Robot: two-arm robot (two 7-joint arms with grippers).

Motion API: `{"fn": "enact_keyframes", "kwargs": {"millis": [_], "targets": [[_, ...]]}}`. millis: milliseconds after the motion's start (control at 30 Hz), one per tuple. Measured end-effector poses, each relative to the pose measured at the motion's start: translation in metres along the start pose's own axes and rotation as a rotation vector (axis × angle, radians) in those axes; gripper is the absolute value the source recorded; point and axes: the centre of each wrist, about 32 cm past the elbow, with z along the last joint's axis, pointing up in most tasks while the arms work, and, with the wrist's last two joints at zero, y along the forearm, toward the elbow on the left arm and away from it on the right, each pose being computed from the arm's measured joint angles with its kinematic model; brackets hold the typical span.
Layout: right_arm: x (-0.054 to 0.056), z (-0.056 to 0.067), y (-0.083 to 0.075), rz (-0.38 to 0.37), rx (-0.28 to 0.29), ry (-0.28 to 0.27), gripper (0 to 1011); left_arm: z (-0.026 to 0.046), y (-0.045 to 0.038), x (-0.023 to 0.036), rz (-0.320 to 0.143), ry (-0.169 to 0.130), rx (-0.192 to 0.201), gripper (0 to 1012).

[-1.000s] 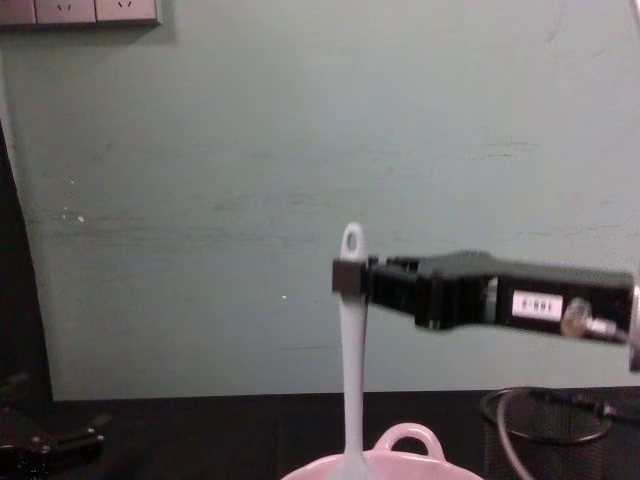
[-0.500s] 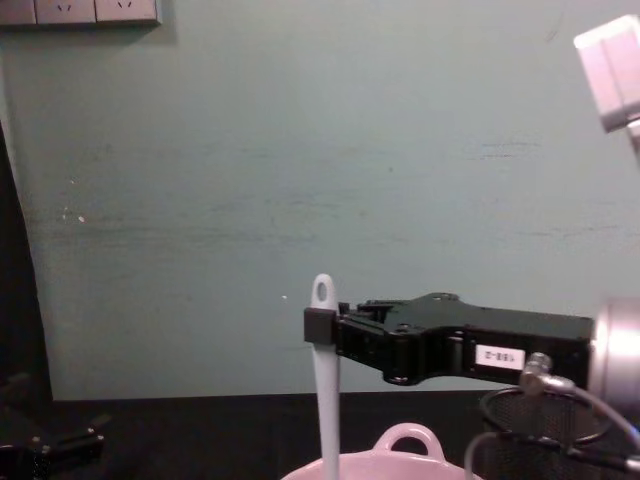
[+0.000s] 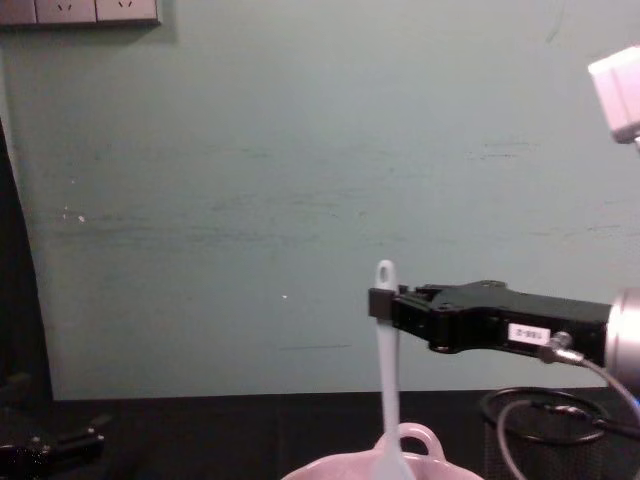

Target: Use the one hand to pick up the spoon and stir the clear water in the bowl.

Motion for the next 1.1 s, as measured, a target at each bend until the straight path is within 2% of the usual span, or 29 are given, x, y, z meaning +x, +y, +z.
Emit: {"fn": "enact_keyframes", "kwargs": {"millis": [167,267,300,400,500,633,767,900,1100], "targets": [[-0.001,0.002,-0.011,-0.022,0.006,-0.003,123,0.0,0.0,0.0,0.0,0.0,0.0,1005],[-0.008,0.005,-0.019,-0.017,0.004,-0.006,123,0.0,0.0,0.0,0.0,0.0,0.0,1005],[-0.008,0.005,-0.019,-0.017,0.004,-0.006,123,0.0,0.0,0.0,0.0,0.0,0.0,1005],[-0.019,0.005,-0.024,0.007,-0.001,0.005,123,0.0,0.0,0.0,0.0,0.0,0.0,1005],[-0.024,0.005,-0.024,0.028,-0.004,0.017,123,0.0,0.0,0.0,0.0,0.0,0.0,1005],[-0.034,0.002,-0.018,0.072,0.004,0.049,123,0.0,0.0,0.0,0.0,0.0,0.0,1005],[-0.037,-0.001,-0.008,0.097,0.021,0.078,123,0.0,0.0,0.0,0.0,0.0,0.0,1005],[-0.036,-0.002,0.002,0.111,0.037,0.086,123,0.0,0.0,0.0,0.0,0.0,0.0,1005],[-0.029,-0.001,0.016,0.108,0.042,0.076,123,0.0,0.0,0.0,0.0,0.0,0.0,1005]]}}
